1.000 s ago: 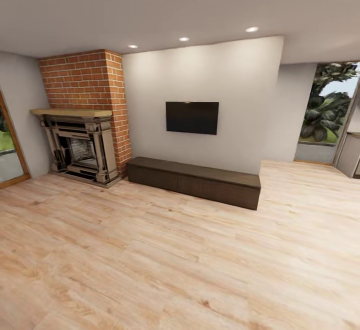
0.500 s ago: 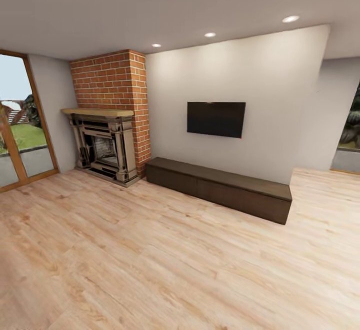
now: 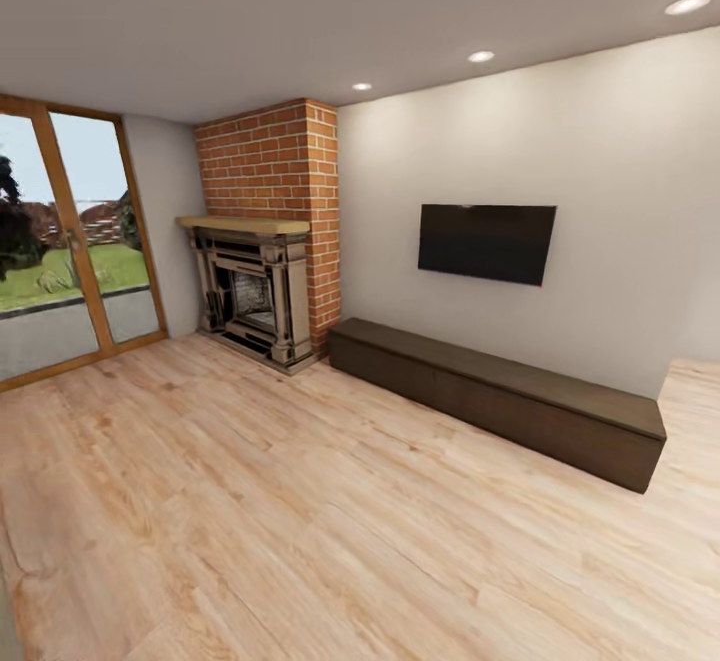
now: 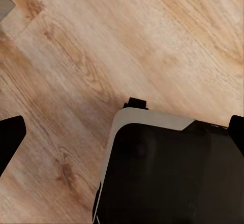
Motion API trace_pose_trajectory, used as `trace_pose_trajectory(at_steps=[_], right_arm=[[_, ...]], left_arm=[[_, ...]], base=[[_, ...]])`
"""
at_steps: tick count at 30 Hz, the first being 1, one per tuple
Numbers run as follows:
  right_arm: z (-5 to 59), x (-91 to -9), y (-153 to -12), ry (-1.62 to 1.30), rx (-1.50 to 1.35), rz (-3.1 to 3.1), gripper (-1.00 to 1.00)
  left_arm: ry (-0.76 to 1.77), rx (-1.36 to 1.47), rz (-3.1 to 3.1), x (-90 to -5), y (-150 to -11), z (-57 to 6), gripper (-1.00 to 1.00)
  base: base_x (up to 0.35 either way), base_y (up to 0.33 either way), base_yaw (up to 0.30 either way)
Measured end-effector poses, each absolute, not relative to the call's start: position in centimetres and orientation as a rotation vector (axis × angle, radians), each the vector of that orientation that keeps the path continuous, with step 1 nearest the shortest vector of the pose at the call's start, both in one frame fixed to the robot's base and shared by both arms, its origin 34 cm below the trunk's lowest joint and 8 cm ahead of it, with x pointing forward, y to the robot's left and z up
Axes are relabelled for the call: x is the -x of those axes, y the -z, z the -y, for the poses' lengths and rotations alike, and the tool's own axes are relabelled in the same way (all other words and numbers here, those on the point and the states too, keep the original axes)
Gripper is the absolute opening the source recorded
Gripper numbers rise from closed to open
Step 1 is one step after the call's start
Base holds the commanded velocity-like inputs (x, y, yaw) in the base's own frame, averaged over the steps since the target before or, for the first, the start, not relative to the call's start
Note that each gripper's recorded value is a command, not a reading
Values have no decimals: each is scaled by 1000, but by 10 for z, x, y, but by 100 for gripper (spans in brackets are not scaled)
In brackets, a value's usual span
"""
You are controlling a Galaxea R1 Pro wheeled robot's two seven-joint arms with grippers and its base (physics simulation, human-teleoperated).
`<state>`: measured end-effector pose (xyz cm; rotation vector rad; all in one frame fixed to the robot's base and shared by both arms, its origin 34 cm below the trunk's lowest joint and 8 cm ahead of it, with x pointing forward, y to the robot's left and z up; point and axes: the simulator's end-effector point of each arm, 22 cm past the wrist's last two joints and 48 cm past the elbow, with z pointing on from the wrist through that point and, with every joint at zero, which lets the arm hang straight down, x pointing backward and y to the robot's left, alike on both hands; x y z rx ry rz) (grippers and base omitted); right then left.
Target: Move the two storage containers from the living room to the garage. In the garage, place one container on the floor and stack the other container on top of it (either order is fine).
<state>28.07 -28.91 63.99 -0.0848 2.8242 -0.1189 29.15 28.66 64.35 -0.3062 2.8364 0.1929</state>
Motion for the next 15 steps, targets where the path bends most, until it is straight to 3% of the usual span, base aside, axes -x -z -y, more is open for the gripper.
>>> trace_pose_trajectory(at_steps=[15], right_arm=[[289,-281,-640,118,85,-2824,100]], left_arm=[[-193,306,-2836,-292,-644,-287,100]], base=[[323,0,267]])
